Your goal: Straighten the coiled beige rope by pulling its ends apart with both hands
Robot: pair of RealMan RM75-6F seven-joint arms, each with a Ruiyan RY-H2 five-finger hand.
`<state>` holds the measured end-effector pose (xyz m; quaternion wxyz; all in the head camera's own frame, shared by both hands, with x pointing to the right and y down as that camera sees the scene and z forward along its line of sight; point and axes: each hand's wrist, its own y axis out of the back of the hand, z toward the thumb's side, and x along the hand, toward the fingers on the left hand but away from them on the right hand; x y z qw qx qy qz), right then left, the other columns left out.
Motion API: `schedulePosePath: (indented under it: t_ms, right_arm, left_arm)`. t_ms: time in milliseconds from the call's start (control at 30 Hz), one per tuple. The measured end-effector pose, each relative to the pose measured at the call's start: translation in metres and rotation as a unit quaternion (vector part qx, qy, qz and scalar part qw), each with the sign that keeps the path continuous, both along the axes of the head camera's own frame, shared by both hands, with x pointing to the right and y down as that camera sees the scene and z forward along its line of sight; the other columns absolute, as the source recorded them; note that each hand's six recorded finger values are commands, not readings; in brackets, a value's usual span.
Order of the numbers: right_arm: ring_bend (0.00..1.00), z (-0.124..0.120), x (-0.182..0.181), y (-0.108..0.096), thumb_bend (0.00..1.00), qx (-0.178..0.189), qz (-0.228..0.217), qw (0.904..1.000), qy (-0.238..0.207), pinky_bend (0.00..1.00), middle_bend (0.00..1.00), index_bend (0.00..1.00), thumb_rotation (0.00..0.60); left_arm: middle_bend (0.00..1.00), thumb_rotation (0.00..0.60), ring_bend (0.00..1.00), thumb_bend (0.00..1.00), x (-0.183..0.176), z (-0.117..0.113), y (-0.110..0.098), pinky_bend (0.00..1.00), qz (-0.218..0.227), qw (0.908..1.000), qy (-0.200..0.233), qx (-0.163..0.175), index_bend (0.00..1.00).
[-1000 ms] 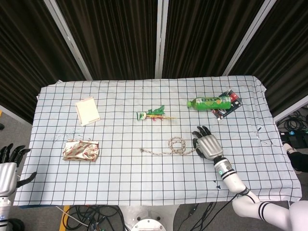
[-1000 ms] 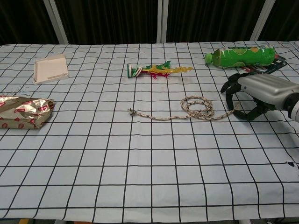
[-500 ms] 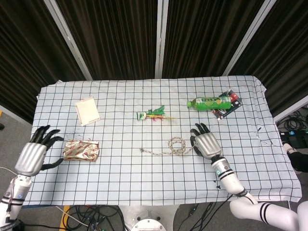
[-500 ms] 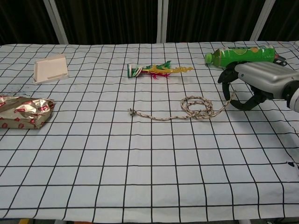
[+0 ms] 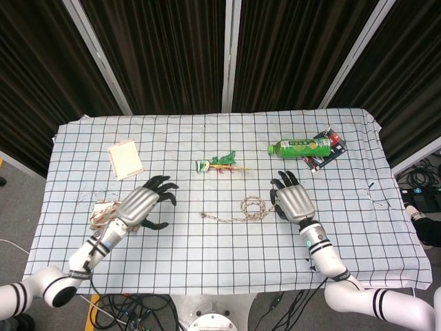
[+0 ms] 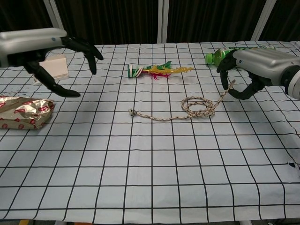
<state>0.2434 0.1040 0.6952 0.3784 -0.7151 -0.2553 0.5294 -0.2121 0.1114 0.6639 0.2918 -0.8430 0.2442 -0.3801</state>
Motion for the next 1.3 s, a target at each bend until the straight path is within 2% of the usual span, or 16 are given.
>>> schedulePosePath:
  t_ms: [200,633,833,1300]
  right_arm:
    - [0.0,0.0,0.0,0.0,0.51,-0.001,0.002,1.0,0.003,0.0,0.21,0.67,0.6]
    - [0.0,0.004,-0.002,0.001,0.51,-0.004,0.005,1.0,0.002,0.0,0.2,0.67,0.6]
    - [0.0,0.004,-0.002,0.0,0.51,-0.003,0.006,1.0,0.004,0.0,0.2,0.67,0.6]
    - [0.0,0.007,0.002,0.0,0.51,-0.007,0.011,0.9999,0.006,0.0,0.19,0.67,0.6]
  left_arm:
    - [0.14,0.6,0.0,0.17,0.049,0.025,0.0,0.0,0.034,0.9994,-0.01,-0.005,0.43]
    - [0.12,0.6,0.0,0.27,0.11,0.058,0.009,0.0,0.074,0.9935,-0.059,0.062,0.48]
    - [0.12,0.6,0.0,0.27,0.121,0.07,0.011,0.0,0.093,0.9887,-0.087,0.08,0.48]
    - [0.12,0.6,0.0,0.29,0.13,0.085,0.018,0.0,0.092,0.9881,-0.102,0.069,0.52]
